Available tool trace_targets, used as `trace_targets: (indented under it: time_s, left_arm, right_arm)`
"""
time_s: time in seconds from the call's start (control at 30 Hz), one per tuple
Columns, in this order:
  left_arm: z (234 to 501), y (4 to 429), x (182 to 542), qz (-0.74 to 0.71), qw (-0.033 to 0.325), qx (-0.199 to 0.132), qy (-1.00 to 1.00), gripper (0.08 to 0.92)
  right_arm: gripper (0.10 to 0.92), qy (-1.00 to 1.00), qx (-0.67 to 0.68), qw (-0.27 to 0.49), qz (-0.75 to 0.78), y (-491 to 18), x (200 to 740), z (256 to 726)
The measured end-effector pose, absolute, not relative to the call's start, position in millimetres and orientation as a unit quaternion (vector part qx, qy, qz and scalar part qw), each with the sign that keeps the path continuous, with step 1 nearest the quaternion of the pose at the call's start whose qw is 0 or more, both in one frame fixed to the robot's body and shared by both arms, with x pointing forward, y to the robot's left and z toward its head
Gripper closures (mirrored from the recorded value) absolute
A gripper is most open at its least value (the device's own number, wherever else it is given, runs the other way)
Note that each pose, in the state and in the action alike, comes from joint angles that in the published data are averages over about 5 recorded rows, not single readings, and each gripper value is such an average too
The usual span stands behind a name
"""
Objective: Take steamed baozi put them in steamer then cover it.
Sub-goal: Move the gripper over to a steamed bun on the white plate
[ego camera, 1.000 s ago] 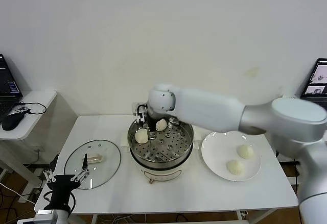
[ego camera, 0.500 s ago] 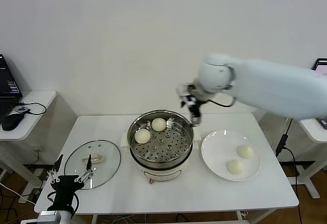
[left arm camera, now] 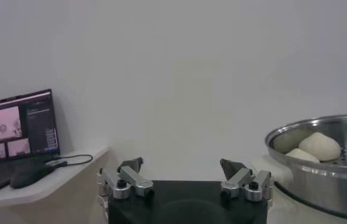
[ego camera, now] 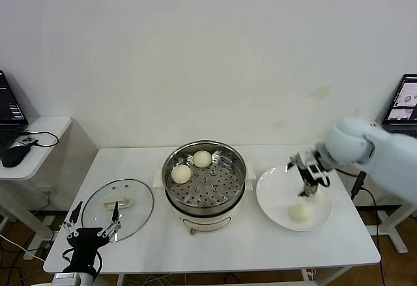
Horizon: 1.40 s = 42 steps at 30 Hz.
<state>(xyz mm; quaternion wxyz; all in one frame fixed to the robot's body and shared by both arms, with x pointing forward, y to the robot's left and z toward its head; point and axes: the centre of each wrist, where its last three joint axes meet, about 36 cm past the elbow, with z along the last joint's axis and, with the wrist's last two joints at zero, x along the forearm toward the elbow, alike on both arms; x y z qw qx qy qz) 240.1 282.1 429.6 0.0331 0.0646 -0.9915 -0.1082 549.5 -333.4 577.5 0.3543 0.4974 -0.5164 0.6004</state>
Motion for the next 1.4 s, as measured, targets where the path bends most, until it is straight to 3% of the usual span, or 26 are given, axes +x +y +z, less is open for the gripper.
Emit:
trace_targets:
  time_s: [0.8,1.4]
  left_arm:
    - [422.1,286.9,237.5,-0.11,0.044,0.076,-0.99,0.177]
    - [424.1,287.5,239.3,-0.111,0.039,0.077,-0.99,0.177]
  right_arm:
    - [0.208,-0.5,0.489,0.405,0.589,-356.5,555.6,472.0]
    - [0.419,-0.52,0.488,0.408,0.57,-346.6,573.4,452.6]
